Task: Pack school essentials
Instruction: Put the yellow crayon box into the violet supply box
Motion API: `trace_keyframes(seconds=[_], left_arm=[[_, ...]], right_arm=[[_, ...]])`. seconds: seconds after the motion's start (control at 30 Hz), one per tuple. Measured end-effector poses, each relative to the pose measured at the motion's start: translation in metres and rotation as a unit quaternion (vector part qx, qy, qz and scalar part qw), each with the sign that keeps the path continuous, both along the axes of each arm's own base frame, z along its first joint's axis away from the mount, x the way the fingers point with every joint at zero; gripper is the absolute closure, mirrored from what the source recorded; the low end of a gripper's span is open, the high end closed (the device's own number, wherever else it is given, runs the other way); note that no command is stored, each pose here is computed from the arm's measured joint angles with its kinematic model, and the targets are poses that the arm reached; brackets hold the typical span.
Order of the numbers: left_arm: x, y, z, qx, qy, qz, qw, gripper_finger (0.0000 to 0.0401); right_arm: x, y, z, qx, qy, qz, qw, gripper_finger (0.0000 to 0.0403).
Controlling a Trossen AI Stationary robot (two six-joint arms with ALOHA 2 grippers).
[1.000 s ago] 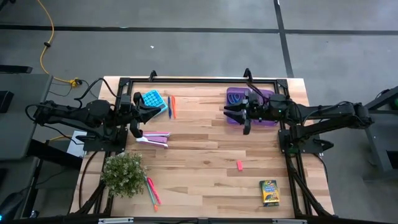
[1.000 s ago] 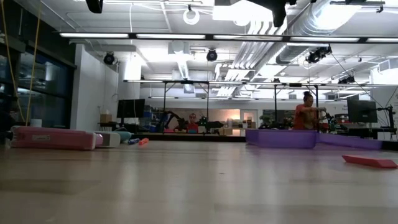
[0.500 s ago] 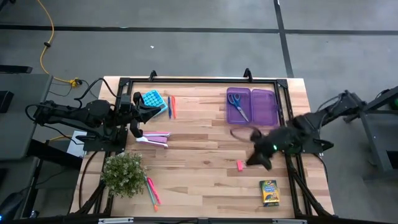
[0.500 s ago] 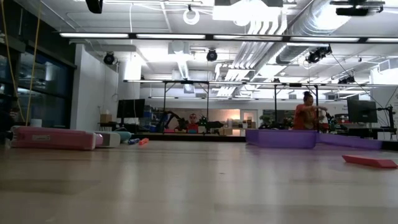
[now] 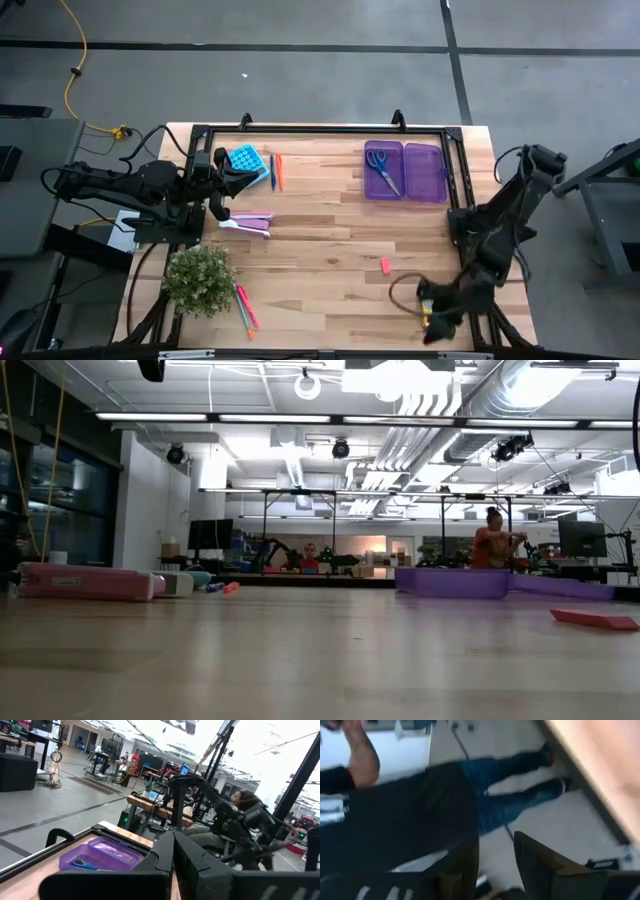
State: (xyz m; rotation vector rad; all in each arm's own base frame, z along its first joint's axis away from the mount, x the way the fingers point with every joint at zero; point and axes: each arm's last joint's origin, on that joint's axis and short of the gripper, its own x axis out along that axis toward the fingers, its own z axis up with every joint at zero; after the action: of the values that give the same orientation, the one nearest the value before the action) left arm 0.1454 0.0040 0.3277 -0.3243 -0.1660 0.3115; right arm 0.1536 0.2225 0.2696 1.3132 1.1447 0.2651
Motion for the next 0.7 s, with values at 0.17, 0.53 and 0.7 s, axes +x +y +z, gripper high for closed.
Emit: trace_keyframes(seconds=[0.17,0.53,0.7], left_arm=[[0.0,0.0,0.0,0.009,0.003,0.001,1.0,0.0401],[0.0,0.0,0.0,0.012,0.004,0.002,1.0,0.0401],[0.0,0.0,0.0,0.012,0.004,0.002,1.0,0.0401]], right_arm=[[0.003,0.025,-0.025,-0.043,0.062,0.085,0.994,0.0289],[-0.001,0.028,-0.063,-0.222,0.213,0.095,0.947,0.0289],[0.001,0.032,-0.079,-0.242,0.236,0.099,0.936,0.0289]])
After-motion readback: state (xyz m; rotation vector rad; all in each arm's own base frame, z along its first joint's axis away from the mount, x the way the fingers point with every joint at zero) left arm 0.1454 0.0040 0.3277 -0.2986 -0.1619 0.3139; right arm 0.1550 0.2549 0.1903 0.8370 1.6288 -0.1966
